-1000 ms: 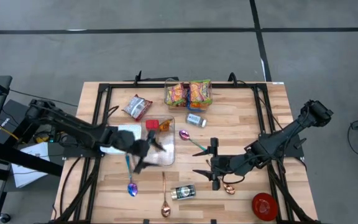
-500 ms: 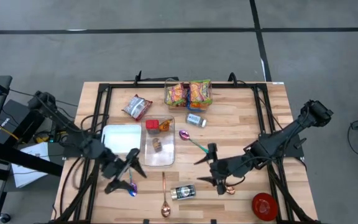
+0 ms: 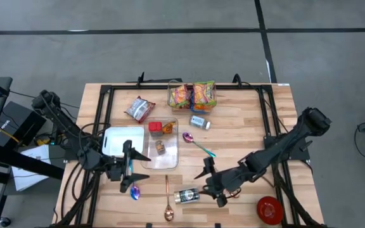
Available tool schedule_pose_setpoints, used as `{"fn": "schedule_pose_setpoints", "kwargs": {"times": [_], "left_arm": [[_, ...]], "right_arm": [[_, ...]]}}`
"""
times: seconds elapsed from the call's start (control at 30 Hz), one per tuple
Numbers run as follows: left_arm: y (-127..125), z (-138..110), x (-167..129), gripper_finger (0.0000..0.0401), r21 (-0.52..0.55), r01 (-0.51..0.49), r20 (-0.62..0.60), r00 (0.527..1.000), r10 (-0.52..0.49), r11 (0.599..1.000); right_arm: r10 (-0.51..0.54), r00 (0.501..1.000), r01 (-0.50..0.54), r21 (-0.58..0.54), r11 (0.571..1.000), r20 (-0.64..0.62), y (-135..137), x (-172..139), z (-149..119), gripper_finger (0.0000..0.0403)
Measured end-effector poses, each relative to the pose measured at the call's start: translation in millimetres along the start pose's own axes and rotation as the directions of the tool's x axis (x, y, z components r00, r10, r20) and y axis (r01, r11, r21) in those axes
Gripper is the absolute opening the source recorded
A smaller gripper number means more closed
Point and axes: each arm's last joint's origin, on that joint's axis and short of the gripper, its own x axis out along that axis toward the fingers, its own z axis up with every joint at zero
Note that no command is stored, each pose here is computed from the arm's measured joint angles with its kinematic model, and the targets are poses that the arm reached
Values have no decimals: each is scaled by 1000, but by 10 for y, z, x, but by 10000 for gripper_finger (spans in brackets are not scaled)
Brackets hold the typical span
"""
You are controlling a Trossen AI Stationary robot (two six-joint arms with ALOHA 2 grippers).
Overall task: Pick & Place Food Item
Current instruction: Put the gold seasoning bottle into the bottom transparent bin
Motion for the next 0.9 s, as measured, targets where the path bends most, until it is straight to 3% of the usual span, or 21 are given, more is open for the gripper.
{"fn": "schedule_pose_setpoints", "kwargs": {"times": [0.33, 0.73, 0.9], "left_arm": [[2, 2, 0, 289, -3, -1, 2, 1000, 1, 1000], [3, 3, 1, 289, -4, -2, 3, 1000, 2, 1000], [3, 3, 1, 289, -4, -2, 3, 1000, 2, 1000]], "right_arm": [[6, 996, -7, -16, 1000, -84, 307, 433, -303, 260], [-42, 993, 40, -18, 999, -110, 331, 702, -483, 365], [-33, 989, 37, 25, 999, -147, 326, 800, -581, 376]]}}
